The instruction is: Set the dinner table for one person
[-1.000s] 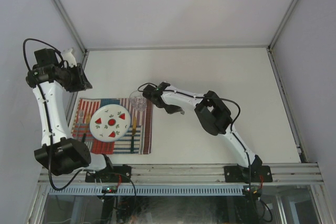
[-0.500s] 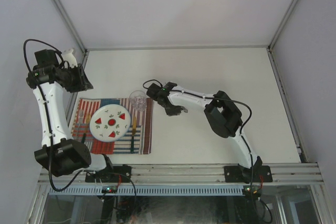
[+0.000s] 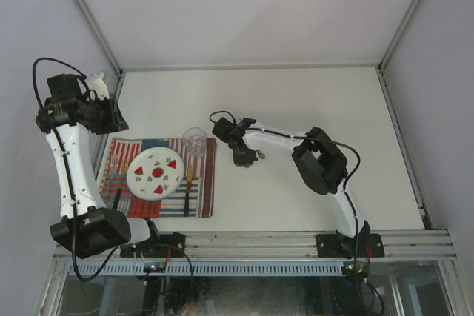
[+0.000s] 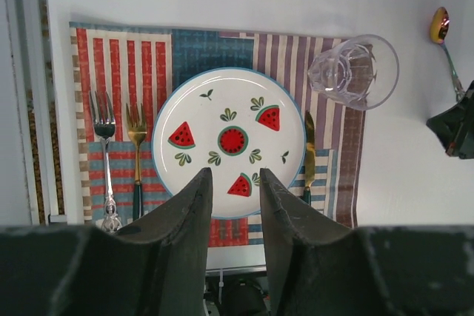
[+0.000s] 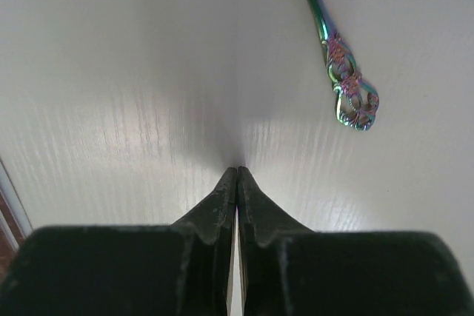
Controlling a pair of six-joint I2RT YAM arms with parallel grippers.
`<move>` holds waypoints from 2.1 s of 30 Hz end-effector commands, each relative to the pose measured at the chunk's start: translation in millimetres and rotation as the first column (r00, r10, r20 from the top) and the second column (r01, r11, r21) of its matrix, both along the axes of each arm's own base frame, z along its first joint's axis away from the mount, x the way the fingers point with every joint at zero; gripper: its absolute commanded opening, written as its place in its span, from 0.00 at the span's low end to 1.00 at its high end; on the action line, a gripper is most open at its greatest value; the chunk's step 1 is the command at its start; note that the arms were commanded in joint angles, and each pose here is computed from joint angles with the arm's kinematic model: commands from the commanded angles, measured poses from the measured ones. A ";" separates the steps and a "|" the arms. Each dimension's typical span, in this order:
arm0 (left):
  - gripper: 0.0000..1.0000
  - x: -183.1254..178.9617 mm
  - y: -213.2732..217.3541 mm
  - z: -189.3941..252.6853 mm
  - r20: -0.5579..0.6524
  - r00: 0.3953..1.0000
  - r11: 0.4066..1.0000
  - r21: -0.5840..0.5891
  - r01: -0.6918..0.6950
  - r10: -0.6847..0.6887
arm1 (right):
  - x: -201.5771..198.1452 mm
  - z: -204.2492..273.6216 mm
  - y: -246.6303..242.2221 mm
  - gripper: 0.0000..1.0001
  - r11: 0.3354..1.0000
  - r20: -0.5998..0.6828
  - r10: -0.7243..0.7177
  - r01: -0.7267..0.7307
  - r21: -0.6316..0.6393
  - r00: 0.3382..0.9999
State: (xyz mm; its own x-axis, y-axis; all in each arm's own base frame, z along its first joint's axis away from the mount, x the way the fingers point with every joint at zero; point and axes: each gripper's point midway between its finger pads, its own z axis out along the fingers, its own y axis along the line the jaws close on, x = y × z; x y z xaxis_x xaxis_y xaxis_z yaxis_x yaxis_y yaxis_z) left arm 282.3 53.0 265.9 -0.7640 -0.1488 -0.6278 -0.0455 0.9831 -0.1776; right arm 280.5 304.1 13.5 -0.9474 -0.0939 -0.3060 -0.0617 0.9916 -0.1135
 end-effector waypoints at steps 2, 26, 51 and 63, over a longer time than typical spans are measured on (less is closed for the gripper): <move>0.37 -6.2 9.2 8.3 0.011 1.000 0.998 0.067 -0.001 0.001 | 16.5 -21.6 -14.5 0.00 0.994 0.011 -0.109 0.109 0.002 0.994; 0.37 18.9 23.9 18.2 0.011 0.995 0.994 0.051 -0.098 0.097 | 118.0 -4.5 -153.4 0.00 0.902 0.162 -0.273 0.311 -0.300 0.948; 0.37 5.8 22.0 2.1 -0.019 0.997 0.994 0.075 -0.076 0.077 | 197.6 7.9 -3.5 0.00 0.935 0.105 -0.219 0.178 0.306 0.970; 0.37 4.1 22.8 4.1 -0.009 0.997 0.993 0.085 -0.078 0.079 | 173.6 0.9 31.2 0.00 0.896 0.000 -0.188 0.172 0.410 0.982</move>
